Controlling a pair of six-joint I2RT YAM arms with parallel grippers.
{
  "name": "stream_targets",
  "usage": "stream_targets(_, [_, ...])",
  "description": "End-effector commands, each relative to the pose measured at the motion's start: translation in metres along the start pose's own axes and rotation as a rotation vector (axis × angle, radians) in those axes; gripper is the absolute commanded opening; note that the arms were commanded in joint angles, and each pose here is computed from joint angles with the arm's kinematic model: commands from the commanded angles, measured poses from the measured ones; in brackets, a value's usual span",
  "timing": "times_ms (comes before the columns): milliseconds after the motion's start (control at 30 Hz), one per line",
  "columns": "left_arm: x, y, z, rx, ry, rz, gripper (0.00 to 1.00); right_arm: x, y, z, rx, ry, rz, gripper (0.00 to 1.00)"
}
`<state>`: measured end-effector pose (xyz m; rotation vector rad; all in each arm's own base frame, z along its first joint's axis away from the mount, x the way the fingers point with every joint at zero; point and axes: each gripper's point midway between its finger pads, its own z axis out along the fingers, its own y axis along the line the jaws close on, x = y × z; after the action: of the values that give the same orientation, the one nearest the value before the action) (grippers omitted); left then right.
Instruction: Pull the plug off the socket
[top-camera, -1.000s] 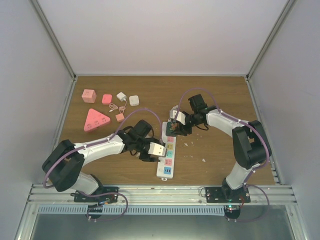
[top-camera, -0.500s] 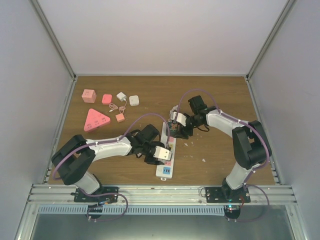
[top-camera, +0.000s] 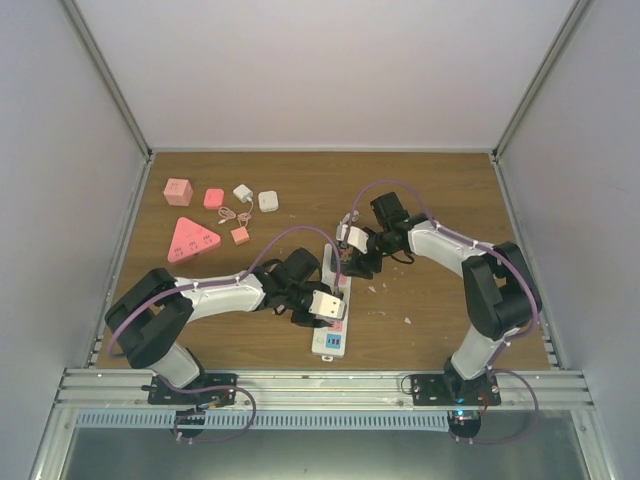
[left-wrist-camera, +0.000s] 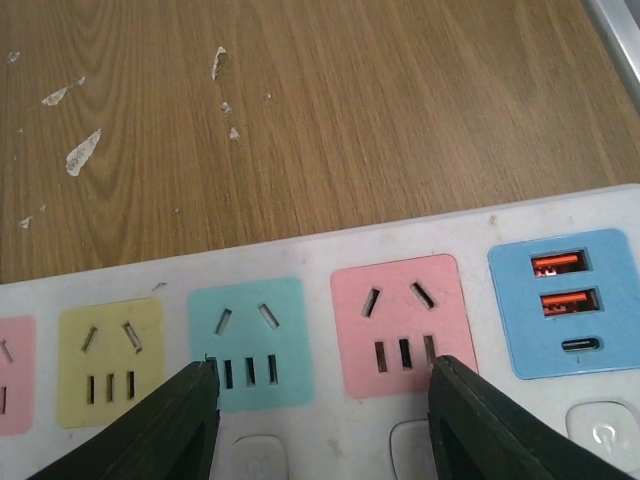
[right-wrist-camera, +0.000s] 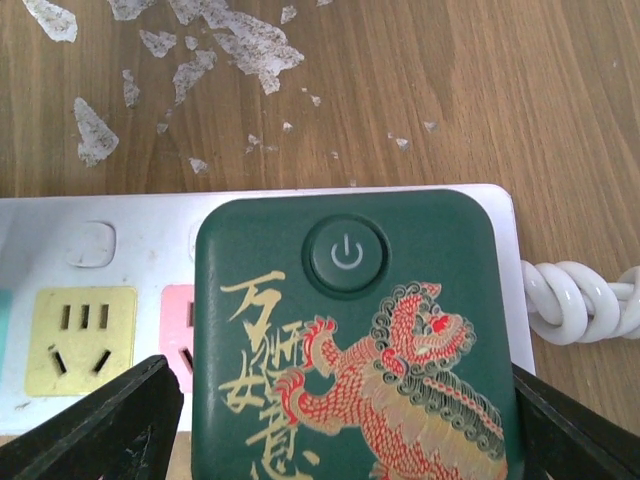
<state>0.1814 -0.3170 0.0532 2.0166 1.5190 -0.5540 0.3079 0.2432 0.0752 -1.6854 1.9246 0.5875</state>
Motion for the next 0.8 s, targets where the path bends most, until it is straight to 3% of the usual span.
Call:
stream_targets(0, [0.010, -0.001, 0.008, -0.004, 0.039, 0.002, 0.57, -0.010, 0.007, 0.012, -0.029, -0.006, -0.010, 0.79])
stream_targets(133, [0.013, 0.001, 0.010, -0.007, 0.055, -0.003, 0.54, -0.011, 0.010, 0.018, -0.036, 0.000, -0.022, 0.74])
stream_targets(500, [0.025, -0.001, 0.016, 0.007, 0.101, -0.011, 0.45, -0.028, 0.015, 0.010, -0.047, -0.050, -0.051, 0.39])
stream_targets(767, [0.033, -0.002, 0.021, 0.033, 0.124, -0.030, 0.41, -0.043, 0.022, -0.002, -0.083, -0.108, -0.068, 0.28])
